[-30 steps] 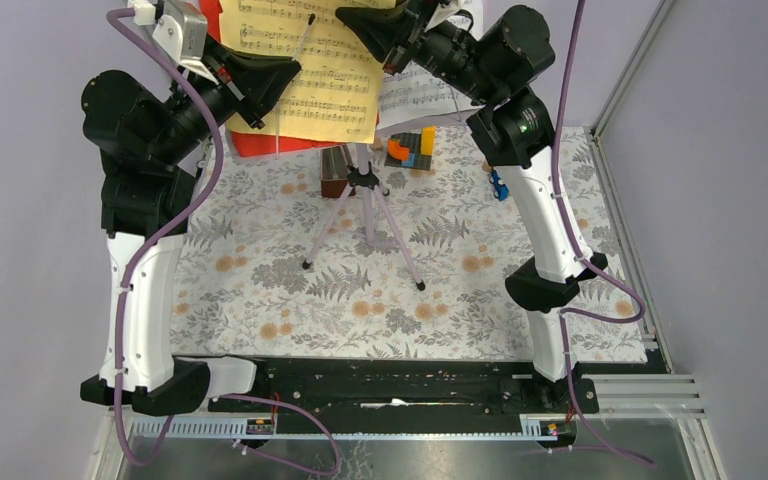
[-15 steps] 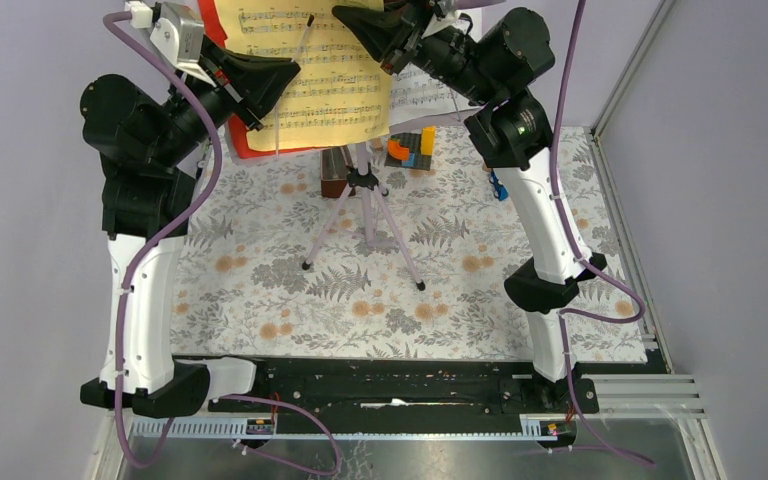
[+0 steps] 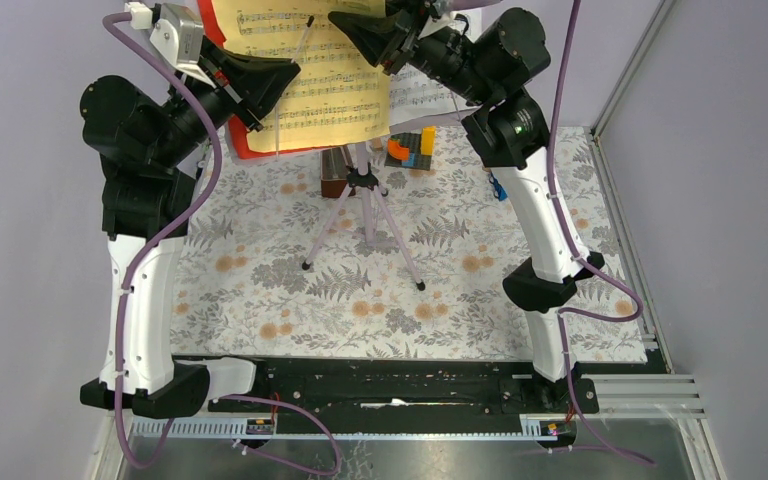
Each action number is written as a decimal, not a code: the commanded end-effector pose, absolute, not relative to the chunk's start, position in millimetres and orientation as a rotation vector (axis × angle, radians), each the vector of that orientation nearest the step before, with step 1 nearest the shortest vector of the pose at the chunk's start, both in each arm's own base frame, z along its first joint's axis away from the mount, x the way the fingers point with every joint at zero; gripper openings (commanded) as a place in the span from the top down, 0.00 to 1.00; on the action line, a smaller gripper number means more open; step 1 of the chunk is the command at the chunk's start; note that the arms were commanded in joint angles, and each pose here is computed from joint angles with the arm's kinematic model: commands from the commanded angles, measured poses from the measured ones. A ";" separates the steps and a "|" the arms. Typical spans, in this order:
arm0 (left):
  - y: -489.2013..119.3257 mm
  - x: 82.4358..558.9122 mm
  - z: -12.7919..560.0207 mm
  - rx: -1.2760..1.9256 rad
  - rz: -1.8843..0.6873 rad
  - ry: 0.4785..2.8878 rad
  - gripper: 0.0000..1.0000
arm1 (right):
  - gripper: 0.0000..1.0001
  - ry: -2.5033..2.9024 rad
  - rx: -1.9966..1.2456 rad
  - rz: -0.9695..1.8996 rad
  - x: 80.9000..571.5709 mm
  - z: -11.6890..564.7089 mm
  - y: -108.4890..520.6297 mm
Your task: Set up the instrument practice props
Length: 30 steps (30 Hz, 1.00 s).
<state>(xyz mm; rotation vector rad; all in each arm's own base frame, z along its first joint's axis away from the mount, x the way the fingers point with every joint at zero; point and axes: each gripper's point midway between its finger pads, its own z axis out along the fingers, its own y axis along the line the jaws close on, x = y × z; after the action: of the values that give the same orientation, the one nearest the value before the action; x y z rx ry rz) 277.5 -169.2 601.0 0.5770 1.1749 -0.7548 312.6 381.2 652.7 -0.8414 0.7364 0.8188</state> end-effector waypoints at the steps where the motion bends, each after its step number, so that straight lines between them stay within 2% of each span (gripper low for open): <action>1: -166.2 249.5 631.7 0.612 -0.729 1.042 0.99 | 0.69 0.662 -0.837 0.802 295.1 671.8 373.3; 7: -161.1 255.5 635.7 0.578 -0.699 1.040 0.94 | 0.58 0.660 -0.838 0.794 291.4 674.7 369.3; 10: -159.2 257.8 636.7 0.563 -0.690 1.043 0.87 | 0.57 0.663 -0.840 0.792 290.7 674.7 368.5; 21: -158.1 259.8 638.9 0.555 -0.685 1.040 0.78 | 0.54 0.660 -0.838 0.779 288.9 677.3 364.9; 30: -158.1 259.8 639.6 0.550 -0.689 1.041 0.75 | 0.42 0.653 -0.825 0.758 287.9 682.3 360.0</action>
<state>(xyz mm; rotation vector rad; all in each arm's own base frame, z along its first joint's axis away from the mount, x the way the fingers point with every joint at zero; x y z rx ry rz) 284.0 -163.4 603.0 0.5389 1.1762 -0.7219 316.0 382.0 647.0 -0.8631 0.7463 0.7854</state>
